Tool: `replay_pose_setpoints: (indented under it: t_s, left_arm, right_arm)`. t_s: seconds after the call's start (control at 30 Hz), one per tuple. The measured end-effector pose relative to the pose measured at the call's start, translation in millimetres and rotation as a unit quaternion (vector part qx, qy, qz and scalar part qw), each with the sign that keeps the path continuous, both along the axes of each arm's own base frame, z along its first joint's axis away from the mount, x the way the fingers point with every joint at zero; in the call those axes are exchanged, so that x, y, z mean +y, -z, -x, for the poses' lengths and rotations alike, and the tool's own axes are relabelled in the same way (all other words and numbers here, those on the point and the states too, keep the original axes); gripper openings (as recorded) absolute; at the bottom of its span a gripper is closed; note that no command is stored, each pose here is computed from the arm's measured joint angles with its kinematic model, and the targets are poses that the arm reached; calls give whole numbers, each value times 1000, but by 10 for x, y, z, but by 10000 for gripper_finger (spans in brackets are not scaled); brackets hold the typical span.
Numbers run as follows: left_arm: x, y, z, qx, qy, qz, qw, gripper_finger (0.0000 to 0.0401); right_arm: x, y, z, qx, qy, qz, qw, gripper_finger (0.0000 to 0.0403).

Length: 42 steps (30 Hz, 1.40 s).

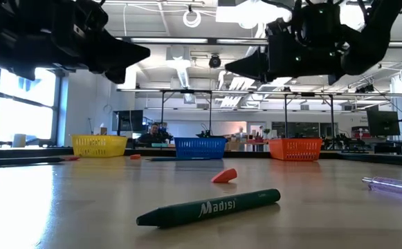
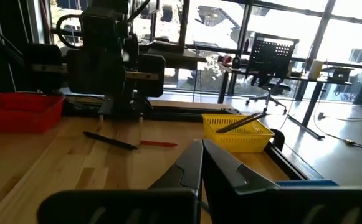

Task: Sort crayons/erasers/pens/pencils in bins
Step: Put the violet pen into the orange bin

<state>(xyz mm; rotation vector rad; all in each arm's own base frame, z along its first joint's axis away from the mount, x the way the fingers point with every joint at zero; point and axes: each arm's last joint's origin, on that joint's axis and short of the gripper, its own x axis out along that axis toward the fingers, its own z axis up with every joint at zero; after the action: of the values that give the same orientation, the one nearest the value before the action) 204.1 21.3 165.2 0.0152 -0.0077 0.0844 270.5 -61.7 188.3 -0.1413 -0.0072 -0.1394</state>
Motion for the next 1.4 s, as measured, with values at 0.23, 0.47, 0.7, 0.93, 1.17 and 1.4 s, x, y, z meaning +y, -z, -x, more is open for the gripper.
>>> replay_pose_setpoints:
  t_s: [0.23,0.47,0.7,0.93,1.17,1.4]
  left_arm:
    - [9,13,3,9,-5,-8,1000,0]
    - [-7,-6,2,-1,-2,1,1000,1]
    - [-35,-18,0,-7,5,1,1000,4]
    - [-98,-48,14,-9,20,1,1000,3]
    - [-121,-61,31,-2,-1,-12,1000,3]
    - [-119,-84,52,-1,-10,-16,1000,3]
  right_arm:
    - [187,-220,-376,114,-12,-2,993,0]
    - [563,-392,-531,230,29,-23,973,0]
    - [1002,-470,-478,319,45,-59,945,0]
    - [1485,-537,-333,355,45,-105,928,0]
    - [1849,-526,-148,375,53,-196,905,0]
    - [2110,-501,32,365,87,-256,891,0]
